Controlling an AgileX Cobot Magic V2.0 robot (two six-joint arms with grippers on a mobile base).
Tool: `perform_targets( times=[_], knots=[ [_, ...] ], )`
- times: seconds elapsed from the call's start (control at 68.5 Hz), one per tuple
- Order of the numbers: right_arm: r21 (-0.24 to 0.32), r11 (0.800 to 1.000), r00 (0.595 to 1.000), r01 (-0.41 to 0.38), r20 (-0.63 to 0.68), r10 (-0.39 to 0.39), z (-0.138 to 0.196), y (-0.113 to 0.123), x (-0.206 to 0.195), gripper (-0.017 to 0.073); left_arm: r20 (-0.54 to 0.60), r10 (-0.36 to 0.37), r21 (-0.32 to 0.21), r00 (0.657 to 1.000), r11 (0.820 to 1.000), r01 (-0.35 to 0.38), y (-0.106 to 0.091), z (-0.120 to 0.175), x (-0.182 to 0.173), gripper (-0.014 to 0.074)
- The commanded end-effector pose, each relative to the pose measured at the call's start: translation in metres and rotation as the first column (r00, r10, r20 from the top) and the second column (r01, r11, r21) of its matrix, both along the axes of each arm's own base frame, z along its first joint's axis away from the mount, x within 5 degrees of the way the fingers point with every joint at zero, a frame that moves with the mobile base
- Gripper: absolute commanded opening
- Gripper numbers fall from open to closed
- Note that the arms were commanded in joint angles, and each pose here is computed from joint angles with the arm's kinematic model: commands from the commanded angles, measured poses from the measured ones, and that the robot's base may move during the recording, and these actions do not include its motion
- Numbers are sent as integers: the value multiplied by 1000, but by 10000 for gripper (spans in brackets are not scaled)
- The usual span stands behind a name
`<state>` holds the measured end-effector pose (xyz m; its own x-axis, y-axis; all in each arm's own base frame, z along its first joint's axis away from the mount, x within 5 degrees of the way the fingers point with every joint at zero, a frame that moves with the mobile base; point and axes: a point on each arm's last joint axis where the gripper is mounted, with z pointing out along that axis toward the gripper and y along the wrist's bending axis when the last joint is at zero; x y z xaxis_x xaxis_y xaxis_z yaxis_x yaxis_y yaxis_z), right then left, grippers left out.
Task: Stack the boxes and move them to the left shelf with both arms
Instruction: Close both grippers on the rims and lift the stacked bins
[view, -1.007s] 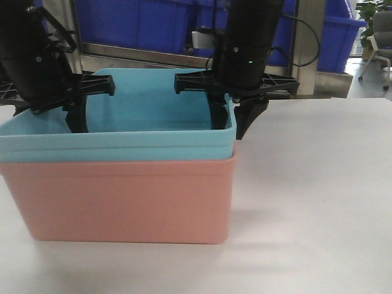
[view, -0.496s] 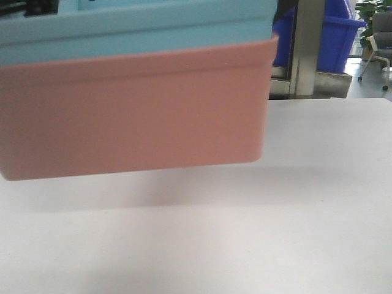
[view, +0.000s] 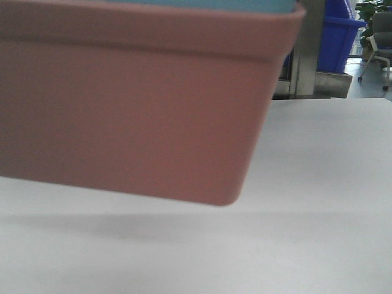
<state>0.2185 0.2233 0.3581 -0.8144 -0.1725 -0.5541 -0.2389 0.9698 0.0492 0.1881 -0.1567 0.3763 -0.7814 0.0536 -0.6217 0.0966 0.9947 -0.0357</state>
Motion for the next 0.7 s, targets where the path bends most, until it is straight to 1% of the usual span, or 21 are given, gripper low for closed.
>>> perform_targets(
  times=[0.0,0.073,0.146,0.277,0.394,0.482,0.613,0.686],
  knots=[
    [145,988,983,-61,181,34,20,16,-6,57,142,-127,-180,982,972,152,-17,28,-15,-11],
    [143,988,981,-52,192,24,16,20,-11,57,147,-126,-183,981,971,153,-20,26,-17,-11],
    [157,987,981,-40,194,9,15,24,-14,57,150,-129,-180,980,971,156,-23,24,-18,-11],
    [179,983,979,-48,204,10,16,28,-16,57,128,-143,-157,981,974,163,-32,15,-15,-11],
    [183,982,978,-50,206,12,16,28,-16,57,105,-148,-136,983,977,161,-40,7,-10,-11],
    [183,982,978,-50,206,12,16,28,-16,57,102,-155,-139,983,976,169,-45,3,-7,-11],
    [183,982,979,-49,205,11,16,28,-16,57,101,-169,-174,980,967,184,-51,1,-6,-11],
    [182,982,979,-49,205,11,16,28,-16,57,103,-171,-175,980,967,187,-52,1,-5,-11]
  ],
)
